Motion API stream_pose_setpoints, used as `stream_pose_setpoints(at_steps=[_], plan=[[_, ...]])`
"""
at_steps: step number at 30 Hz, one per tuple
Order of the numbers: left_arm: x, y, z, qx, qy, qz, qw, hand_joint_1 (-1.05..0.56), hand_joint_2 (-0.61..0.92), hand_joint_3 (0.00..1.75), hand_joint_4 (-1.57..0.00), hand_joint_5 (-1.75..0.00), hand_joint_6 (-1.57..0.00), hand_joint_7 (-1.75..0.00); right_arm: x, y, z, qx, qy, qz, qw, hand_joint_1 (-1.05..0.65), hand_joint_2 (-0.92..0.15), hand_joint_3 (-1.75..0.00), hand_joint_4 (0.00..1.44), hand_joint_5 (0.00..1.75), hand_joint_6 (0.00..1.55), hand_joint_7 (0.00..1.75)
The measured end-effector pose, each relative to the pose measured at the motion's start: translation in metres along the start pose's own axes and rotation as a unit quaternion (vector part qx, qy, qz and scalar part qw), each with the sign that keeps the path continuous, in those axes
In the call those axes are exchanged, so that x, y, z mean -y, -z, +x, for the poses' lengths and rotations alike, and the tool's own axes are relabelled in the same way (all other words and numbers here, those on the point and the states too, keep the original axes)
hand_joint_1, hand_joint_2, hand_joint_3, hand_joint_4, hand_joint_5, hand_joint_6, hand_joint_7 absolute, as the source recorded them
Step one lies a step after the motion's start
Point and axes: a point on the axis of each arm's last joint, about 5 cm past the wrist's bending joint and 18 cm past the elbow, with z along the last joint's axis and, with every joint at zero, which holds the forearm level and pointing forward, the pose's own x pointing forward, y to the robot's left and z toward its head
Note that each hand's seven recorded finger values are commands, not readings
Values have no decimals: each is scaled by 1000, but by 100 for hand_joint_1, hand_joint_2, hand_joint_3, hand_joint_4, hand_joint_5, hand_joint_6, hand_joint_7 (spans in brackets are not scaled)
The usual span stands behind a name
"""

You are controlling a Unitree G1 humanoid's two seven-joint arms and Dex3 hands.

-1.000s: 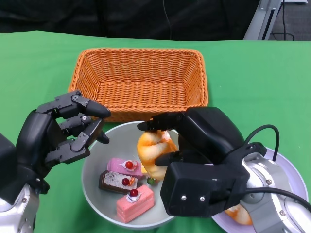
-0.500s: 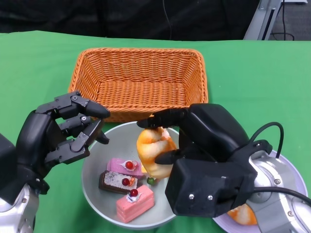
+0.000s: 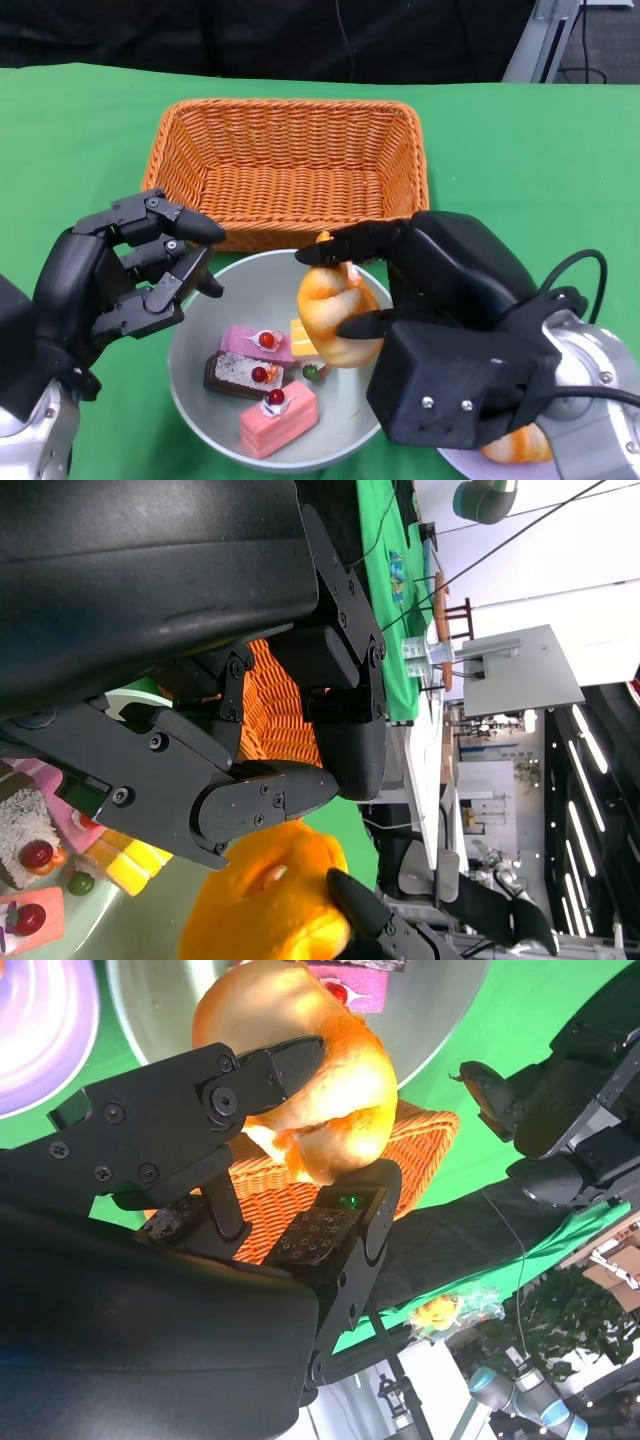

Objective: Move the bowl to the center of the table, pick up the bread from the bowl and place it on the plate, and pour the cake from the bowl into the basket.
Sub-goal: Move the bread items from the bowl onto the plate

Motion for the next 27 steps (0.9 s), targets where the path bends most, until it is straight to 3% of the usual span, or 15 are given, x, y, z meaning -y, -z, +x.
stream_pose_setpoints(at_steps=[8, 9, 11, 16, 24, 25, 27], plan=[[0, 0, 0, 0, -1, 1, 1000, -29, 72, 68, -75, -143, -85, -94, 4, 0, -10, -5, -4, 6, 1000, -14, -92, -27, 83, 175, 133, 8], [0, 0, 0, -1, -1, 1, 1000, -28, 72, 68, -75, -143, -85, -94, 6, 0, -12, -6, -1, 9, 1000, -13, -85, -42, 84, 175, 126, 25], [0, 0, 0, -1, -2, 0, 1000, -28, 72, 67, -76, -142, -85, -93, 10, 0, -14, -8, 8, 12, 1000, -13, -73, -65, 84, 175, 97, 83], [0, 0, 0, -1, -2, 0, 1000, -28, 72, 67, -76, -142, -86, -93, 13, -1, -19, -5, 14, 21, 1000, -12, -64, -81, 84, 175, 84, 114], [-2, 1, 0, -2, -6, 0, 1000, -28, 72, 66, -76, -142, -85, -93, 31, 4, -39, -23, 56, 8, 998, -13, -61, -87, 84, 175, 82, 118], [-2, 1, 0, -2, -6, 0, 1000, -28, 72, 66, -76, -142, -85, -93, 32, 5, -40, -25, 59, 5, 998, -13, -60, -86, 84, 175, 82, 115], [-2, 1, 0, -2, -6, 0, 1000, -28, 72, 66, -76, -142, -85, -93, 35, 7, -45, -30, 61, 5, 998, -13, -65, -74, 82, 173, 91, 90]])
